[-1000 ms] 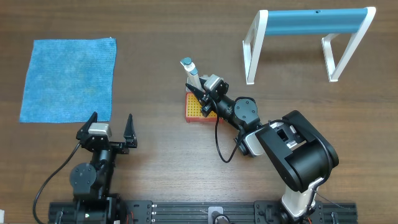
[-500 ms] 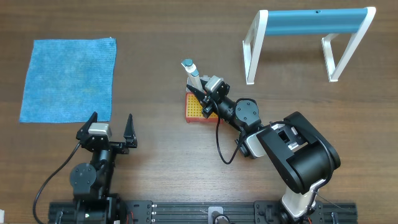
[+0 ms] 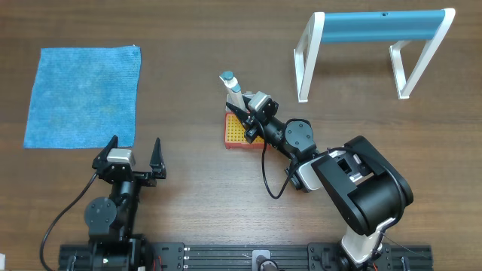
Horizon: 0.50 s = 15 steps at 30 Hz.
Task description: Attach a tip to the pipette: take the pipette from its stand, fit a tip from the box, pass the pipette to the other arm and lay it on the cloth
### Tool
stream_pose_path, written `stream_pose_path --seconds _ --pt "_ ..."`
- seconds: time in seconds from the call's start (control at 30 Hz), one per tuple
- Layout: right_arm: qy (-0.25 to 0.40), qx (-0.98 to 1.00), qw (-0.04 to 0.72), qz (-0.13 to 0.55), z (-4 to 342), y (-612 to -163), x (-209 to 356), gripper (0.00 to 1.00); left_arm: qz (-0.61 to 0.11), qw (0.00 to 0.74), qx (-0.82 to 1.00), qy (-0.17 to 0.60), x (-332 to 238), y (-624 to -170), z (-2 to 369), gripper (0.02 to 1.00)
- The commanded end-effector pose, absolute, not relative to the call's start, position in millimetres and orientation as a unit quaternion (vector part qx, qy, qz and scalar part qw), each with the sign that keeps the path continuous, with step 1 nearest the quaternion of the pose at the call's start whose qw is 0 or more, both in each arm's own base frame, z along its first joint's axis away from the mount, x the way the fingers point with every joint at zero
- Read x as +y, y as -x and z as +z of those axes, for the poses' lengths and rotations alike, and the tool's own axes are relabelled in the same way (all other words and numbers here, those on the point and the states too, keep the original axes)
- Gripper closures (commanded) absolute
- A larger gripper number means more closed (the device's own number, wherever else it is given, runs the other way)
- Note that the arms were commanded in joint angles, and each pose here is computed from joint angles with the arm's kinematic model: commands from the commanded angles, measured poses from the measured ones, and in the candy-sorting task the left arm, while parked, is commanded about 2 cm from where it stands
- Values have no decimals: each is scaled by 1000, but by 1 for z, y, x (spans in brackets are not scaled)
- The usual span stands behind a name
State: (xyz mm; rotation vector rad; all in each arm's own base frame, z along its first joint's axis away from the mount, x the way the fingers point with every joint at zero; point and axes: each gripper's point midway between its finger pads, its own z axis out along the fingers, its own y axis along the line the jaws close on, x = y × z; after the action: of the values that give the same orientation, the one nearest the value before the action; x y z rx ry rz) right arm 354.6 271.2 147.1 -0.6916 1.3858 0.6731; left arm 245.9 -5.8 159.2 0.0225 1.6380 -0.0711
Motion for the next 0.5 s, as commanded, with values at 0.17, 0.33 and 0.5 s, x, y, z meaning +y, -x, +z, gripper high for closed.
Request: stream_pose_path --seconds 0.17,0.33,0.5 --pt "299 562 704 314 201 -359 276 921 -29 681 731 -9 -5 -246 158 66" --pt "297 539 723 314 226 -357 275 921 -28 681 731 -9 -5 -246 158 64" --pt "294 505 748 314 262 -347 269 921 -29 681 731 -9 -5 -246 158 66"
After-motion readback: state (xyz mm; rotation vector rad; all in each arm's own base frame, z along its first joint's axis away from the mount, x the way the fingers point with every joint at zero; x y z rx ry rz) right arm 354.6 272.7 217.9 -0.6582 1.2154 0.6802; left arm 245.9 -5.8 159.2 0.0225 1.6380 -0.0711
